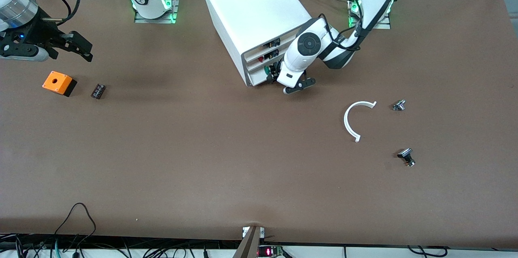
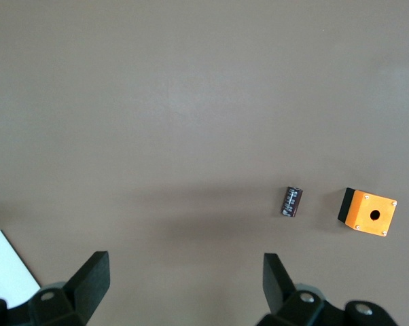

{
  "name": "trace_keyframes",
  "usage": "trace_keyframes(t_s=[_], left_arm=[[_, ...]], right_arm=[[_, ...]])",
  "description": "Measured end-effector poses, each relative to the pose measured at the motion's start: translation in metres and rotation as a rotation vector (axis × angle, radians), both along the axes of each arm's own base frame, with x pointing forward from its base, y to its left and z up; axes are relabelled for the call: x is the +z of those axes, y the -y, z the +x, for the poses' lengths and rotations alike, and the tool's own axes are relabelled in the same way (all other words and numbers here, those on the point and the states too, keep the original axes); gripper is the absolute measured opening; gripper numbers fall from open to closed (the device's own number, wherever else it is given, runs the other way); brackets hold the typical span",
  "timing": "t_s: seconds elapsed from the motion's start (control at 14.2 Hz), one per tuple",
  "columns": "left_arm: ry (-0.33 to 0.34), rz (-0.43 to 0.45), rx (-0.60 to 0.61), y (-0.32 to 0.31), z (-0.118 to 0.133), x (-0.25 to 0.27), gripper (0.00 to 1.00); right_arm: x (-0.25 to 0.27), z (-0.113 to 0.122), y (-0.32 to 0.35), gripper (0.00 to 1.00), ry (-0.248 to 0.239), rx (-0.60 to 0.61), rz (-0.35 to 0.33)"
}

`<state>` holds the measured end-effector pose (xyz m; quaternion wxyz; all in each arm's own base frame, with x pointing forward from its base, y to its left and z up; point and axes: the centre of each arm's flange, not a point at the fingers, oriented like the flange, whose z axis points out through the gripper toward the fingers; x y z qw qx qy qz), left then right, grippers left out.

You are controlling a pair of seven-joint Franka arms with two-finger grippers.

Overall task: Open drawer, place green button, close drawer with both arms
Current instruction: 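Press the left gripper against the drawer front to seat it closed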

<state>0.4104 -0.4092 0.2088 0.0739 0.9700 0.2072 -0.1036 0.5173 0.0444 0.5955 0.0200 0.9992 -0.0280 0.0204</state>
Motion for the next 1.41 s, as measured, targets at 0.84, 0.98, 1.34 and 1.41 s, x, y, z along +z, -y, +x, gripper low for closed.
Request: trace_keyframes(t_s=[0.84,0.98,1.34,1.41], left_arm=[[-0.014,-0.006,-0.037,0.015,-0.021,0.0,0.99],[-0.014,-0.006,-0.037,0.015,-0.021,0.0,0.99],[0.006,-0.013,-0.006,0.004,0.0,0.013,0.99],[0.01,-0.008,-0.006,-0.007,0.017,0.024,0.99]], right_arm=[[0.008,0.001,-0.001,1.0,0.021,0.001,0.002],[0.007,0.002,-0.001,1.0,0.02,0.001,0.002],[0.007,0.002,0.0,1.0,0.024,0.001,0.002],[0.007,0.003,0.0,1.0,0.024,0.0,0.002]])
